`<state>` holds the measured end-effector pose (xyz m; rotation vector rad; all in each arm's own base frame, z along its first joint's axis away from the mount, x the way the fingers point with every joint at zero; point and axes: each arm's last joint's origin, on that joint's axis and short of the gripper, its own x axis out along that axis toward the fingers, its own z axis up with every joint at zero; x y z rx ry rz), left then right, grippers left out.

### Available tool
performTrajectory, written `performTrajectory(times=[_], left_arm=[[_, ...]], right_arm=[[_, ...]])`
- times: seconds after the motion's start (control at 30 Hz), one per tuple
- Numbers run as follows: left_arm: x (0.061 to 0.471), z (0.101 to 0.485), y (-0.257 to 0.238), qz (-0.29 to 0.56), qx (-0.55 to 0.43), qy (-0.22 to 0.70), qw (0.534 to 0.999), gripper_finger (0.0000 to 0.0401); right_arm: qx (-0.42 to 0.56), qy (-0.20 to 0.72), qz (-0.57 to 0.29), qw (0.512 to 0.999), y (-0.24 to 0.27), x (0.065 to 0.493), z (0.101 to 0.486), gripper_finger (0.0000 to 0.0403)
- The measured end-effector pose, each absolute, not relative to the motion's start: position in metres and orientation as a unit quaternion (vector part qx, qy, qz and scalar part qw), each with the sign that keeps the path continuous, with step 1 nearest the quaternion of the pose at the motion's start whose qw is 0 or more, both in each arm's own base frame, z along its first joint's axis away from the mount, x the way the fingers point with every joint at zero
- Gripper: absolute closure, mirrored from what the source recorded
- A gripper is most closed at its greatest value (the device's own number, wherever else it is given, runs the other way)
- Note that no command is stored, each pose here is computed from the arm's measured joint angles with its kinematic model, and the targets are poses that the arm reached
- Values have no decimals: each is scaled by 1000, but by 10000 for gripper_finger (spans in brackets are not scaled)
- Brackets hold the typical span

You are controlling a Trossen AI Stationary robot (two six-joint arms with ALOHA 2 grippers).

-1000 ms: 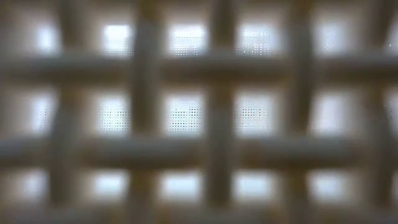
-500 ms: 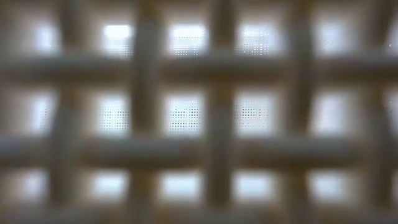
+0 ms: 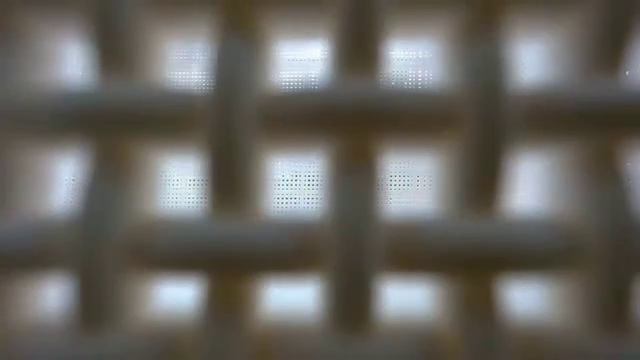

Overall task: Pick & Place Medicine items
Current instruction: Put the gray patient gown into the large white bin

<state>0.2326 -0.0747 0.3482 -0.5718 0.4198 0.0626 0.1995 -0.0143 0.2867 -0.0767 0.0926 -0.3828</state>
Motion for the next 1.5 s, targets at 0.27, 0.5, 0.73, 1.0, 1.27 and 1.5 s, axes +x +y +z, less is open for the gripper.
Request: performTrajectory(times=[0.27,0.5,0.73,1.0,1.27,1.5], left_arm=[[236,358,-83,-1,-283,211,936,281],[228,353,-92,-46,-256,273,926,281],[228,347,-109,-109,-243,311,912,281],[243,324,-122,-96,-223,357,902,281],[258,290,-130,-35,-233,443,865,278],[263,269,-132,-1,-224,494,840,277]], right_arm=[[-38,46,-190,980,-14,199,287,76],[-38,46,-190,980,-14,199,287,76],[-38,46,-190,980,-14,199,287,76],[-38,46,-190,980,-14,199,287,76],[-38,46,-190,980,-14,200,287,76],[-38,46,-190,980,-14,200,287,76]])
